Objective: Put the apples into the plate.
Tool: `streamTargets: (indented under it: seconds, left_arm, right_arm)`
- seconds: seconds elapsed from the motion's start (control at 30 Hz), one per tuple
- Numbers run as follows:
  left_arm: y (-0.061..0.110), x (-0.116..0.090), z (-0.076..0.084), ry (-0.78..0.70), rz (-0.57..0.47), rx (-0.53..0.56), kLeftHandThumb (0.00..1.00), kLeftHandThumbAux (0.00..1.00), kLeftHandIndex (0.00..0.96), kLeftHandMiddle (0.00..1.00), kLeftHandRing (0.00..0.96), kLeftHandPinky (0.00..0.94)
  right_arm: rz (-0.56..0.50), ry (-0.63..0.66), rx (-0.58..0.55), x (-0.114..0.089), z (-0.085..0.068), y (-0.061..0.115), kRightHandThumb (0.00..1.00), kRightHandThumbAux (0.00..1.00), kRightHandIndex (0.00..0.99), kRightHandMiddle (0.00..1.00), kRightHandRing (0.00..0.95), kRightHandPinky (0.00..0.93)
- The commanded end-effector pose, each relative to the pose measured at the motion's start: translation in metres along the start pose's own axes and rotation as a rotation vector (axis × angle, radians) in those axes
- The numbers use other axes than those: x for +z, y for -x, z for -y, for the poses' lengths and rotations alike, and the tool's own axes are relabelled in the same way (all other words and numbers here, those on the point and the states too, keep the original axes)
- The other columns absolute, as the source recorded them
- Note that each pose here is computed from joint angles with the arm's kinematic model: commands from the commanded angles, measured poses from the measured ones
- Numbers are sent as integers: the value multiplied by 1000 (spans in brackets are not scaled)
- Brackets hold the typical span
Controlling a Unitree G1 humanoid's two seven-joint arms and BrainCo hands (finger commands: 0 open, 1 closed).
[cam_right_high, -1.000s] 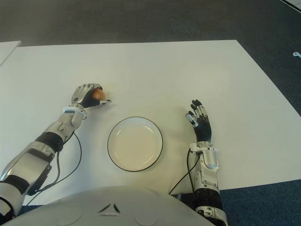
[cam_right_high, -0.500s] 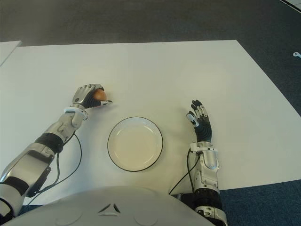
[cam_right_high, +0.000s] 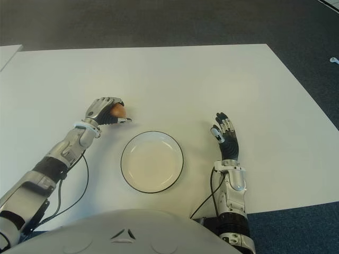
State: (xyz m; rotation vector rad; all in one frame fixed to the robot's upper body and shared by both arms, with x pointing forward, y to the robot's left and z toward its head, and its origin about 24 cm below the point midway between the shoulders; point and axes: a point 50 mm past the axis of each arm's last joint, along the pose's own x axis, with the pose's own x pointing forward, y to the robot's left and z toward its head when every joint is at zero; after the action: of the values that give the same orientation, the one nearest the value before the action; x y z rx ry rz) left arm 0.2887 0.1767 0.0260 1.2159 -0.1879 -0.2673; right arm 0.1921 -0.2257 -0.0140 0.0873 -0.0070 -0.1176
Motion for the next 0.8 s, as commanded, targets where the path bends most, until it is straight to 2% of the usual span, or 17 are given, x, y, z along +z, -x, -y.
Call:
streamTargets:
  seconds: [0.03,0.4,0.8]
  left_arm:
    - [4,12,-36,-22,64,70,748,697,442,928,881,864]
    - [12,42,-64,-71,167,120,749,698,443,876,854,797]
    - [21,72,-69,-130,247,88,751,696,443,869,850,804]
  right_arm:
    - [-164,-31,-17,-29,1,19,188,526,114,138,71,50]
    - [-188,-42,7,-31,-1,22,170,513,113,142,79,46]
    - [-176,-57,6,-32,-3,24,171,539,101,132,78,61]
